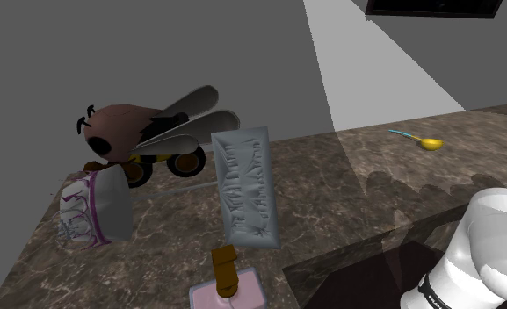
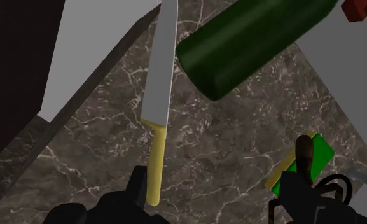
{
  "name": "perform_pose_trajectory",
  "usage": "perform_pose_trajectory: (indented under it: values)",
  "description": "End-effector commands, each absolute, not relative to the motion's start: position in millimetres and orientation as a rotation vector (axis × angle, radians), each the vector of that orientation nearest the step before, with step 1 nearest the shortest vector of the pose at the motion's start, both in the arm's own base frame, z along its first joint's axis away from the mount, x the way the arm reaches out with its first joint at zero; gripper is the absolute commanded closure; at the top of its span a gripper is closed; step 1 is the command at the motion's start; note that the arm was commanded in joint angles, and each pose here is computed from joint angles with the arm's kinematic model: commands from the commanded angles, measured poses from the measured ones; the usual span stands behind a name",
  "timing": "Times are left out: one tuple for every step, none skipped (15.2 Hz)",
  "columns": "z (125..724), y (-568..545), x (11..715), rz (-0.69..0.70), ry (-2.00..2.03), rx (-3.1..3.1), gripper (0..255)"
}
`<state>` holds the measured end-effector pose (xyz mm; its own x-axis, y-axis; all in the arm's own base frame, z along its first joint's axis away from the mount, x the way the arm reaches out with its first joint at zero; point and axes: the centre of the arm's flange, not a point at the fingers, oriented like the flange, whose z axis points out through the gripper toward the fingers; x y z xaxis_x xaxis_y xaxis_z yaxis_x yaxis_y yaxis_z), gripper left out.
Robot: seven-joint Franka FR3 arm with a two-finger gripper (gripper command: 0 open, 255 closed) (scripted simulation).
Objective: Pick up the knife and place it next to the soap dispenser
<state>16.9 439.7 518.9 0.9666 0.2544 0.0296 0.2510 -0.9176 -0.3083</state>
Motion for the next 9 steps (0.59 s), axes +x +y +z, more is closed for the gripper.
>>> perform_pose_trajectory:
  values:
    - [495,445,16,0.058,-0.361,-2.835,0]
    - [483,447,16,0.079,-0.357,-2.850,0]
    - [470,449,15,0.100,-0.352,-2.866,0]
    - [458,450,15,0.121,-0.348,-2.881,0]
    - [445,452,14,0.143,-0.344,-2.896,0]
    - [433,453,13,0.165,-0.339,-2.911,0]
    - [420,454,12,0.186,-0.335,-2.926,0]
    - [408,455,11,0.208,-0.330,-2.940,0]
    - [404,455,10,0.215,-0.329,-2.944,0]
